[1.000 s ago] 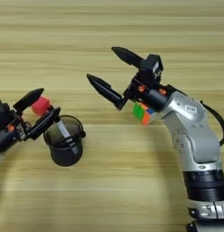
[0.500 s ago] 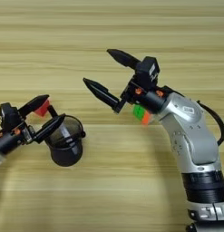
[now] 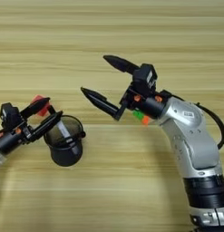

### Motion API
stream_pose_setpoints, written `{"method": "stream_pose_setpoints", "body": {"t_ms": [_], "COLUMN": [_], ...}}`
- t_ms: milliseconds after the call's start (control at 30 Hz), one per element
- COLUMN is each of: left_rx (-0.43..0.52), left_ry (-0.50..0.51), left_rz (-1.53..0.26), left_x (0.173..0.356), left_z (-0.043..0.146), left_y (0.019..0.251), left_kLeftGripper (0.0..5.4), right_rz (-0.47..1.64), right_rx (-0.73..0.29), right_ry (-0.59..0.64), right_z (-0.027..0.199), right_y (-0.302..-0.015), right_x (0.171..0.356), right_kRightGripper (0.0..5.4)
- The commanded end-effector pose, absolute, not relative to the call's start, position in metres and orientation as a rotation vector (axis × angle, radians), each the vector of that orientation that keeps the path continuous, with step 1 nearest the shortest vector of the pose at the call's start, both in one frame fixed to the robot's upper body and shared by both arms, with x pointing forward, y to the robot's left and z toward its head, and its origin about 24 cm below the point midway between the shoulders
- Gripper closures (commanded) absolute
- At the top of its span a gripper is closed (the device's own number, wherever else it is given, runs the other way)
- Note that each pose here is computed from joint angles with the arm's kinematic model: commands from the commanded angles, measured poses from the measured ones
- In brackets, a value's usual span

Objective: Move the objects on the table

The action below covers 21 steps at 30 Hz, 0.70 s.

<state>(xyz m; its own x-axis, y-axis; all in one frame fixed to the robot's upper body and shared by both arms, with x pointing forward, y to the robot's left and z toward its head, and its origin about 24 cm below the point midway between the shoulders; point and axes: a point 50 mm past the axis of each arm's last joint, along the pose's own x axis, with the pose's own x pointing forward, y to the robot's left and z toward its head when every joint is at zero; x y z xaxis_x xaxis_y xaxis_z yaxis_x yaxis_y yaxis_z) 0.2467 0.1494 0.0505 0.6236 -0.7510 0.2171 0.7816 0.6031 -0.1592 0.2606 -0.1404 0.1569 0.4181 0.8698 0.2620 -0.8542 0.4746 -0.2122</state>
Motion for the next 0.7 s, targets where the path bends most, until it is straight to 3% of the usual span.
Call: {"method": "stream_pose_setpoints", "body": {"t_ms": [33, 367, 700], "left_rx": [-0.225, -0.216, -0.170], "left_ry": [-0.142, -0.143, -0.132], "left_rz": [-0.895, -0.903, -0.905], "left_x": [0.250, 0.250, 0.250], "left_z": [0.053, 0.053, 0.049], "left_y": [0.148, 0.147, 0.146], "left_kLeftGripper": [2.24, 3.21, 4.11], "right_rz": [1.086, 1.114, 1.267], "right_rx": [-0.093, -0.136, -0.014], "right_ry": [-0.359, -0.308, -0.215], "right_z": [0.156, 0.142, 0.113], "right_y": [-0.141, -0.144, -0.145], "right_x": [0.261, 0.261, 0.254], "right_kRightGripper": [0.00, 0.00, 0.00]}}
